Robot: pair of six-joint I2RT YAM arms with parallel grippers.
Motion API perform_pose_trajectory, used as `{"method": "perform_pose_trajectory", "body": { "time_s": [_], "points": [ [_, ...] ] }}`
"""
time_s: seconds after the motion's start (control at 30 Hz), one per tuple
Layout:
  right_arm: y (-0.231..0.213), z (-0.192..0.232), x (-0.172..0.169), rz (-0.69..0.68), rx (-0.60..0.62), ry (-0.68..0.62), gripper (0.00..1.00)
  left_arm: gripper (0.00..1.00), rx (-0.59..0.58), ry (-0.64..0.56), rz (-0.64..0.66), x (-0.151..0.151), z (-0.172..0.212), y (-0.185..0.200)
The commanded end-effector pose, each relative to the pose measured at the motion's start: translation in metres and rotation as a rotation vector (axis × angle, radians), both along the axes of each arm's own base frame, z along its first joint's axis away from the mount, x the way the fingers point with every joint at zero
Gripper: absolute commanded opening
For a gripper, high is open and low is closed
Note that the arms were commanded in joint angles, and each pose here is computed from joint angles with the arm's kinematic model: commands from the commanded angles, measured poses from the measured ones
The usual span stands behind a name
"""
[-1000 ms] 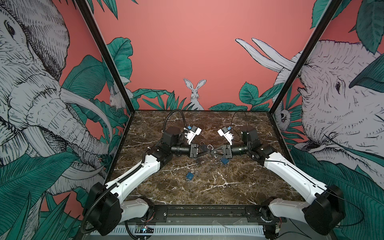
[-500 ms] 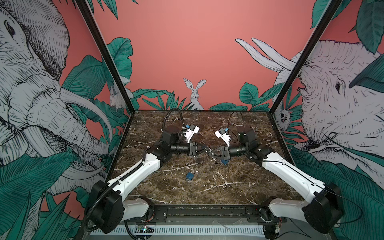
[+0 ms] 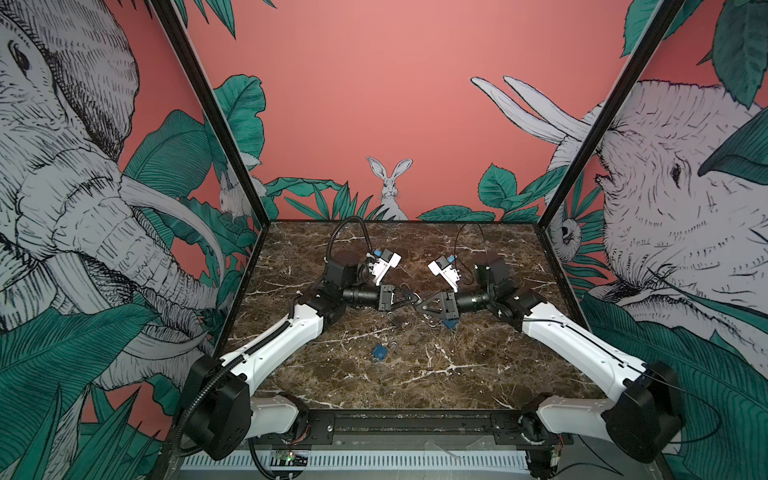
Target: Lock with the key
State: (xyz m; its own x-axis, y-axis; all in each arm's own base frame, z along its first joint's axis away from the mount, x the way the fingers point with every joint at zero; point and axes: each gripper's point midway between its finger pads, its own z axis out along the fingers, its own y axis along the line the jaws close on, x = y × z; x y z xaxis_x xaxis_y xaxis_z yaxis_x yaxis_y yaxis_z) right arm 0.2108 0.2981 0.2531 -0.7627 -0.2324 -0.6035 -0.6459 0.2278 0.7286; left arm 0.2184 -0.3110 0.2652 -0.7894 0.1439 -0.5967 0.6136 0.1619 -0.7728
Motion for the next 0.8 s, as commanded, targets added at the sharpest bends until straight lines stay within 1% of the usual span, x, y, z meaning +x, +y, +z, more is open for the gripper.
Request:
{"method": "perform_pose_trajectory", "body": {
  "time_s": [0.0,0.07,0.13,0.2,0.3,0.37,0.43,0.5,0.53,0.57,0.67,0.77],
  "points": [
    [0.007,0.021,0.001,0.026,0.049,-0.053,0.0,0.17,-0.05,-0.04,-0.036,-0.004,0.016,-0.002],
    [0.007,0.02,0.001,0.026,0.048,-0.051,0.0,0.14,-0.048,-0.035,-0.038,-0.004,0.015,-0.003],
    [0.007,0.021,0.001,0.024,0.049,-0.053,0.0,0.06,-0.047,-0.029,-0.04,-0.004,0.013,-0.003],
    [0.008,0.022,0.001,0.026,0.051,-0.054,0.0,0.0,-0.047,-0.028,-0.04,-0.005,0.013,-0.003],
    [0.008,0.021,0.002,0.015,0.053,-0.056,0.0,0.0,-0.047,-0.028,-0.027,-0.004,0.011,-0.002],
    [0.008,0.02,0.004,0.006,0.058,-0.061,0.17,0.0,-0.049,-0.033,0.003,0.0,0.011,-0.001],
    [0.007,0.021,0.004,-0.003,0.072,-0.064,0.36,0.0,-0.063,-0.04,0.045,0.006,0.012,0.0],
    [0.004,0.024,0.004,-0.017,0.089,-0.068,0.45,0.0,-0.069,-0.041,0.086,0.011,0.013,0.001],
    [0.001,0.024,0.005,-0.03,0.098,-0.07,0.48,0.0,-0.072,-0.04,0.106,0.014,0.013,0.001],
    [-0.002,0.026,0.005,-0.044,0.107,-0.072,0.48,0.0,-0.071,-0.039,0.124,0.017,0.013,0.002],
    [-0.015,0.031,0.009,-0.106,0.14,-0.087,0.49,0.0,-0.09,-0.051,0.166,0.023,0.02,0.004],
    [-0.025,0.034,0.009,-0.145,0.159,-0.105,0.5,0.0,-0.118,-0.058,0.179,0.025,0.029,0.004]
  ]
}}
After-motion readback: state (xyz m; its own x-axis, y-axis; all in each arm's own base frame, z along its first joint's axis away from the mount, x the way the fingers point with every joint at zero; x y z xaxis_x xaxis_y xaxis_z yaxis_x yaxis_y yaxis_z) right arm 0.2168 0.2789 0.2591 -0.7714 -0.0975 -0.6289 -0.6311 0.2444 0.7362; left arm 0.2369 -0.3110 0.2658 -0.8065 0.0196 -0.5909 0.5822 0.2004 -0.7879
